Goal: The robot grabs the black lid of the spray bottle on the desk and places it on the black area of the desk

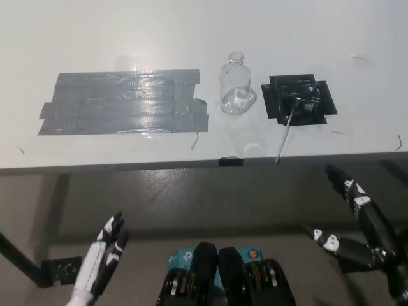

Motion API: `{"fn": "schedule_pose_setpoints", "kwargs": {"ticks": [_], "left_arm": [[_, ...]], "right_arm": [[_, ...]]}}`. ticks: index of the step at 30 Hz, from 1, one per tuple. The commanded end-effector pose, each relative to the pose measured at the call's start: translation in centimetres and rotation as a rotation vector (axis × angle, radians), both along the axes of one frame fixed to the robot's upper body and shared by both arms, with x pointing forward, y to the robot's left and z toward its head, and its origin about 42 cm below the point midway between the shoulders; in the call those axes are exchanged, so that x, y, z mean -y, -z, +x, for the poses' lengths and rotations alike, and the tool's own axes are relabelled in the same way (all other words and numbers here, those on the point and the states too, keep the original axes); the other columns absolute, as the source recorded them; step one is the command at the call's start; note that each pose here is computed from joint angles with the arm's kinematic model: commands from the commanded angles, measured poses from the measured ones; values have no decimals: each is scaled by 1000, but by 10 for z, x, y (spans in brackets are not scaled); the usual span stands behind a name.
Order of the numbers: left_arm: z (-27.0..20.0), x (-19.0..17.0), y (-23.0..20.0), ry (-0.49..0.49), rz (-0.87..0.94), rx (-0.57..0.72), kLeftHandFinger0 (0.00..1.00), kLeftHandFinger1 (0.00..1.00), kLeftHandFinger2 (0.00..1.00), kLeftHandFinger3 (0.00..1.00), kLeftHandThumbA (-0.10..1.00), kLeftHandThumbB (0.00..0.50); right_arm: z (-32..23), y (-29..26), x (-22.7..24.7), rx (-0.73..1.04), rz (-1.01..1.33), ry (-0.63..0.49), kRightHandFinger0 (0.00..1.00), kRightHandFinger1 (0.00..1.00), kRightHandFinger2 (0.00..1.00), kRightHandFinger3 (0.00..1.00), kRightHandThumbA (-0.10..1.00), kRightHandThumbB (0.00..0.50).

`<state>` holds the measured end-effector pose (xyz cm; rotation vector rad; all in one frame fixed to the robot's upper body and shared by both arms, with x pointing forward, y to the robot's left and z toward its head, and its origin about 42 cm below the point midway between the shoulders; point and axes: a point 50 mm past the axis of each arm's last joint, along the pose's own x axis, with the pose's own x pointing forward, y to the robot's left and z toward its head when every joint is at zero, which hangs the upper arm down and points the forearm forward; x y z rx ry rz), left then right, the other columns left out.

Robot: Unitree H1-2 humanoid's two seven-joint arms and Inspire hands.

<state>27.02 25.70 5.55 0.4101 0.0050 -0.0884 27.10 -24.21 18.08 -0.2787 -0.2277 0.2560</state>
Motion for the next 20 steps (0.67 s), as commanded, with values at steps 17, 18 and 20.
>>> {"fn": "schedule_pose_setpoints", "kwargs": {"ticks": [17, 18, 20], "left_arm": [[-18, 5, -12, 38, -55, 65, 1000, 1000, 1000, 1000, 923, 150], [-18, 6, -12, 38, -56, 63, 1000, 1000, 1000, 1000, 924, 150], [-18, 6, -13, 38, -56, 64, 1000, 1000, 1000, 1000, 922, 146]], "right_arm": [[-12, 87, -4, -126, -109, 4, 1000, 1000, 1000, 1000, 826, 349], [-12, 87, -5, -126, -112, 1, 1000, 1000, 1000, 1000, 827, 349], [-12, 87, -5, -126, -115, -2, 1000, 1000, 1000, 1000, 829, 348]]}}
